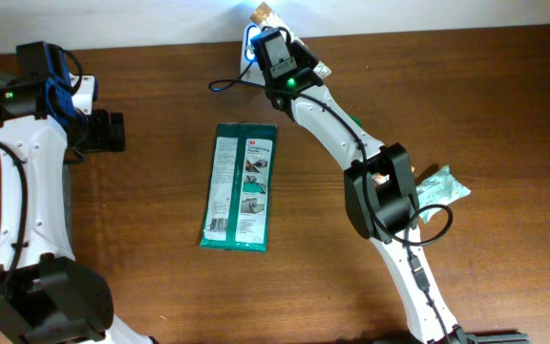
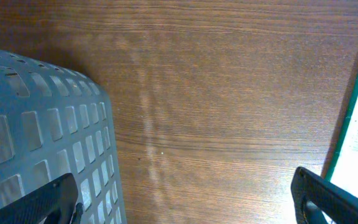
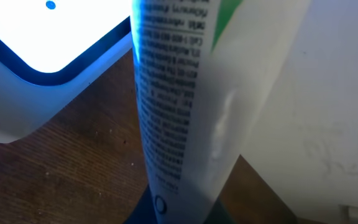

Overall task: Scan the item barcode
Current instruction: 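Hold the white tube in front of the scanner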

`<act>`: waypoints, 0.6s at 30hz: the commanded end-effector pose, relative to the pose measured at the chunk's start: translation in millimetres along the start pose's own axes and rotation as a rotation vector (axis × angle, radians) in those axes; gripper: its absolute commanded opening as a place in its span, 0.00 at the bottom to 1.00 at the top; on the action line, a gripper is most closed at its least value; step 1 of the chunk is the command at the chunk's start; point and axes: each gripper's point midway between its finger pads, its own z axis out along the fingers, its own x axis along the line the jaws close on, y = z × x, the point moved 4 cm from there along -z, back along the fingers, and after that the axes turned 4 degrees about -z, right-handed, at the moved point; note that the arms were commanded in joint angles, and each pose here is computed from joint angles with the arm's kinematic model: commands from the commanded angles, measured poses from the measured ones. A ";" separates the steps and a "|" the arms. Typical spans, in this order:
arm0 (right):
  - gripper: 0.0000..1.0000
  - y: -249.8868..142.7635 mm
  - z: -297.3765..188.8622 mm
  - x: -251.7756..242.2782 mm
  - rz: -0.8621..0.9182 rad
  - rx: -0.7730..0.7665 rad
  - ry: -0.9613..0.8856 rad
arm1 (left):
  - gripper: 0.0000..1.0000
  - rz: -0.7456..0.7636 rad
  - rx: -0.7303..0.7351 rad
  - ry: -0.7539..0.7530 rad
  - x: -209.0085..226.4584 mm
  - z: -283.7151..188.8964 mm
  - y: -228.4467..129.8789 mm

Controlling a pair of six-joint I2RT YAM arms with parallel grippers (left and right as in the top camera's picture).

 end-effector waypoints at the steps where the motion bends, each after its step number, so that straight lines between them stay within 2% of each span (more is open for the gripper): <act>1: 0.04 11.2 -13.9 -22.1 -0.021 -0.020 -0.055 | 0.99 0.005 -0.017 0.010 2.7 -7.8 -0.3; 11: 0.04 17.9 -21.0 -21.6 -0.214 -0.032 -0.061 | 0.99 0.005 -0.017 0.010 2.7 -7.8 -0.3; 16: 0.04 39.1 -56.8 -44.9 -0.166 -0.101 -0.086 | 1.00 0.005 -0.017 0.010 2.7 -7.8 -0.3; 18: 0.04 46.9 -85.3 -77.8 -0.027 -0.146 -0.113 | 0.99 0.005 -0.017 0.010 2.7 -7.8 -0.3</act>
